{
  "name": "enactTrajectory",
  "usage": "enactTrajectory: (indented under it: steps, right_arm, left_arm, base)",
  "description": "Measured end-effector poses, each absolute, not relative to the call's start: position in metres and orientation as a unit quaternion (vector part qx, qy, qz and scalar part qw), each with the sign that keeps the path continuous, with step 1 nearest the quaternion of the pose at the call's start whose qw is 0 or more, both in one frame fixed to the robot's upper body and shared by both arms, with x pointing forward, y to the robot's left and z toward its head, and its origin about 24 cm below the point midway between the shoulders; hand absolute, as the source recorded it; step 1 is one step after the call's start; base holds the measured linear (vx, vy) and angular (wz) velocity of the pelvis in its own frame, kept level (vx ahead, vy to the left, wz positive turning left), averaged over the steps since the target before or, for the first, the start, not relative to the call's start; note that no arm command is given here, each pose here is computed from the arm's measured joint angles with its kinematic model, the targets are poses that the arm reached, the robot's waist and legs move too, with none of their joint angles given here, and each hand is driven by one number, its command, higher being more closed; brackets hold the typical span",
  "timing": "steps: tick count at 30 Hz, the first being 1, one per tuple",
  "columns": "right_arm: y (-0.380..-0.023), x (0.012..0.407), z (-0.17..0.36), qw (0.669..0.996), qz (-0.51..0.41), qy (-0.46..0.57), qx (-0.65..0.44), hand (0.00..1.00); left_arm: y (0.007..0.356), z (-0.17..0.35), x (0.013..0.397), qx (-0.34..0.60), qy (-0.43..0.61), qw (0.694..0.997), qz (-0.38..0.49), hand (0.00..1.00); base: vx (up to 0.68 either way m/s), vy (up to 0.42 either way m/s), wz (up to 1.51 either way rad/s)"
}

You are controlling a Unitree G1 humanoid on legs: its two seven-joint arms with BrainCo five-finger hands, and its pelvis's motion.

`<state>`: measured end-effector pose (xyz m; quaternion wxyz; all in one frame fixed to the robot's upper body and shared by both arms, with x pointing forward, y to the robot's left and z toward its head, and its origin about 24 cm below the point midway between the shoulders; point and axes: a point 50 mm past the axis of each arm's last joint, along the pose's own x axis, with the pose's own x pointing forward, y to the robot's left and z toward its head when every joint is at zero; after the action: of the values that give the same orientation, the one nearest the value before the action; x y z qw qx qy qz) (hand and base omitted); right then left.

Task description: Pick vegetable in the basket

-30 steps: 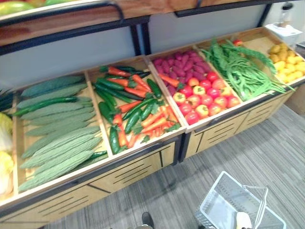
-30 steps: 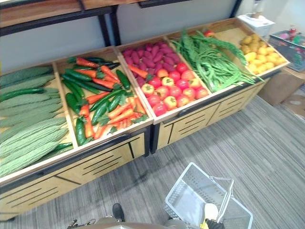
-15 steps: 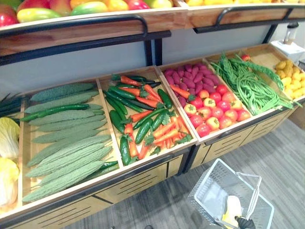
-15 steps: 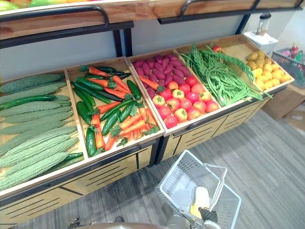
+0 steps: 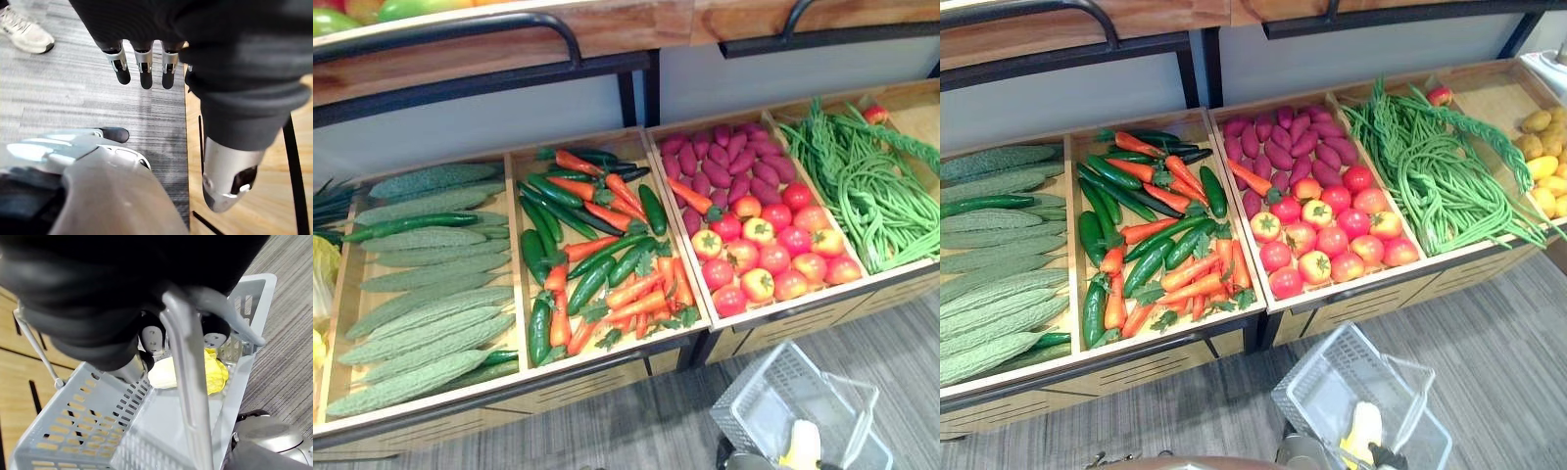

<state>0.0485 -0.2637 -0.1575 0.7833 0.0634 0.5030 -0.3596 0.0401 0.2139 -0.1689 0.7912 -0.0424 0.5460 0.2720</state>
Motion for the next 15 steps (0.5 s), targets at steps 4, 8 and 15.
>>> enactTrajectory:
  steps: [4, 8, 15]
  right_arm:
    - [-0.263, 0.033, -0.16, 0.761, -0.379, 0.52, 0.08, 1.0]
    - [-0.262, 0.027, -0.162, 0.75, -0.389, 0.528, 0.091, 1.0]
    - [-0.263, 0.023, -0.162, 0.742, -0.398, 0.531, 0.1, 1.0]
  left_arm:
    - [0.218, -0.169, 0.033, -0.112, 0.532, 0.763, 0.351, 0.0]
    - [0.236, -0.165, 0.026, -0.184, 0.489, 0.704, 0.481, 0.0]
    - [0.28, -0.152, 0.011, -0.344, 0.324, 0.523, 0.709, 0.0]
  base:
    - [0.02, -0.007, 0.21]
    - [-0.03, 0.041, 0.25]
    - [-0.07, 0.024, 0.04]
